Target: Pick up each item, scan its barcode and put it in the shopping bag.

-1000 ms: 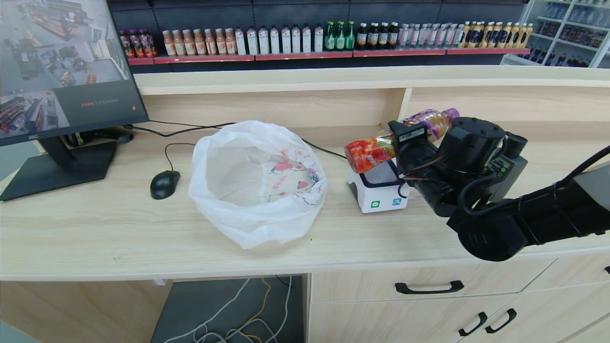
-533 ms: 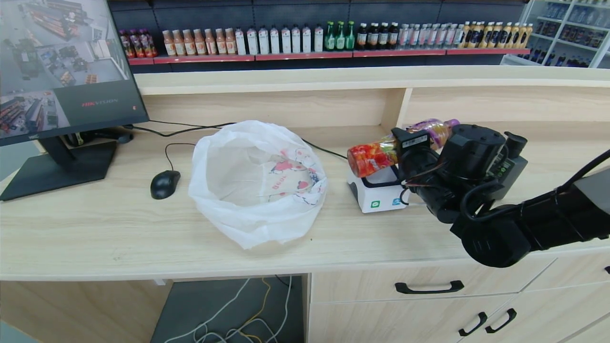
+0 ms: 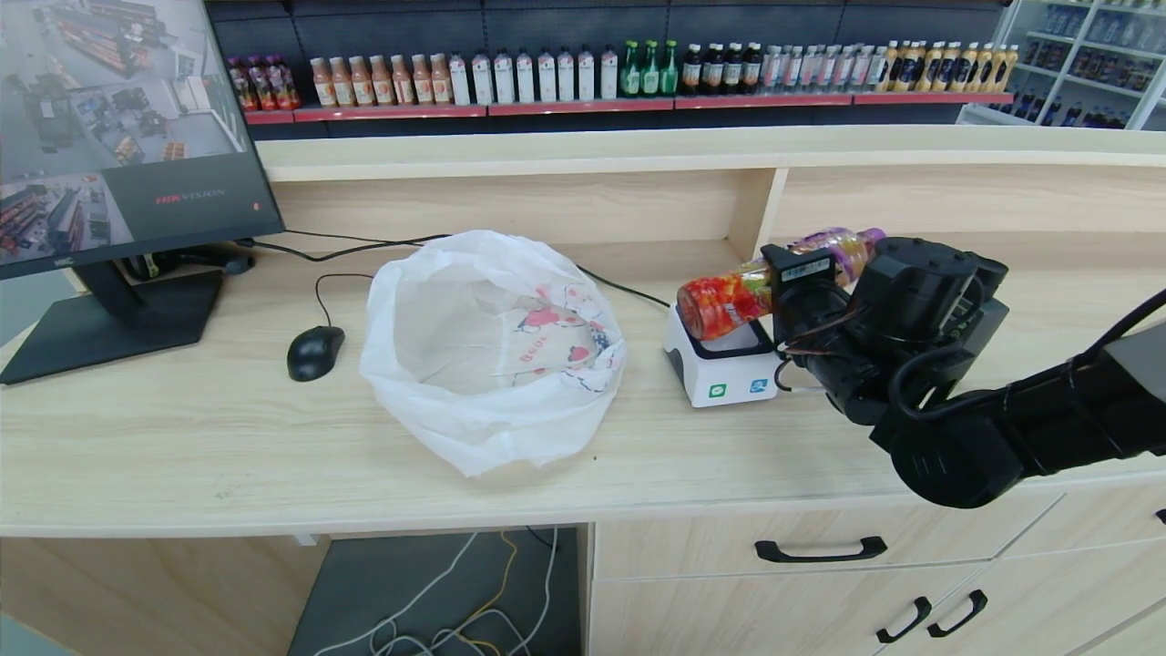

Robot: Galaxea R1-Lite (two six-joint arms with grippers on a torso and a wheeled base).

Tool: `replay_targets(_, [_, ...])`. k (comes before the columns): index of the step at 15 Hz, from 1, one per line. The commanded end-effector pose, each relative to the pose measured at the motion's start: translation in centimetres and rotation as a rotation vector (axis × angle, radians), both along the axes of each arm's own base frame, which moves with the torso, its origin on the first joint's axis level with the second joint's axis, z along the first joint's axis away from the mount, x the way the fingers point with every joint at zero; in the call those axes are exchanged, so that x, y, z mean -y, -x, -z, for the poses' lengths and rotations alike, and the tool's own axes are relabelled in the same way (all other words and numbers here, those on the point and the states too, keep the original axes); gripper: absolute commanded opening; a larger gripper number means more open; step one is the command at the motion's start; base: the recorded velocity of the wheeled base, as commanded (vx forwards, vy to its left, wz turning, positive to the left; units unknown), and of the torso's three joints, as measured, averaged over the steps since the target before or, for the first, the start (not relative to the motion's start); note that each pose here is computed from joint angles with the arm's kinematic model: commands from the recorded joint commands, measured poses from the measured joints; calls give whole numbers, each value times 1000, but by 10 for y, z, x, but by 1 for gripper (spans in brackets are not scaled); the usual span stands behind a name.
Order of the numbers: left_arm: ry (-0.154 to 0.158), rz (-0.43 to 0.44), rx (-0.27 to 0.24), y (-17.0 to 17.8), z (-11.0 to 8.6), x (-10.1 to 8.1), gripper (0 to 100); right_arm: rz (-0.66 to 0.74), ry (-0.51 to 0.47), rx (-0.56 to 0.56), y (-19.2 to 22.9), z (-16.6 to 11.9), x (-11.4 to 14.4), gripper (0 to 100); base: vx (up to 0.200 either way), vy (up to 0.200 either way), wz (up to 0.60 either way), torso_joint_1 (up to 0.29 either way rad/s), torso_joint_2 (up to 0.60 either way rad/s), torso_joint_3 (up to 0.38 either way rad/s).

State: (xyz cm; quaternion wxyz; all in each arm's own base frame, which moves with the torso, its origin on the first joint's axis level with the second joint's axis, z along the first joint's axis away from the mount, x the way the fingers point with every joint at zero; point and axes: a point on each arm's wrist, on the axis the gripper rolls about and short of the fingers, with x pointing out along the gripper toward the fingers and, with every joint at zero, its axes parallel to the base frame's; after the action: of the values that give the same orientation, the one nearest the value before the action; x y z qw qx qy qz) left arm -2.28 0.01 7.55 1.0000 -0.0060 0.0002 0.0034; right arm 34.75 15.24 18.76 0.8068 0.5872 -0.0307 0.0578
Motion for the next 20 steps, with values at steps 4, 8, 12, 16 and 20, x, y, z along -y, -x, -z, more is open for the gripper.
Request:
replay_targets(4, [0,-1,0,0,0,0,100,8,-1,1,-1,0,3,0,0,0,0,0,0,0])
replay_targets(8, [0,-1,0,0,0,0,100,8,-1,2,-1,-1,3,0,0,0,0,0,0,0])
replay_targets(12, [0,-1,0,0,0,0,100,5,-6,13,1,-6,3,0,0,0,0,0,0,0])
replay_targets(16, [0,-1,0,0,0,0,100,-10,-7,22,6,-19,1,0,0,0,0,0,0,0])
replay_targets(20, [0,-1,0,0,0,0,100,-36,34,65,23,-38,-8,0,0,0,0,0,0,0])
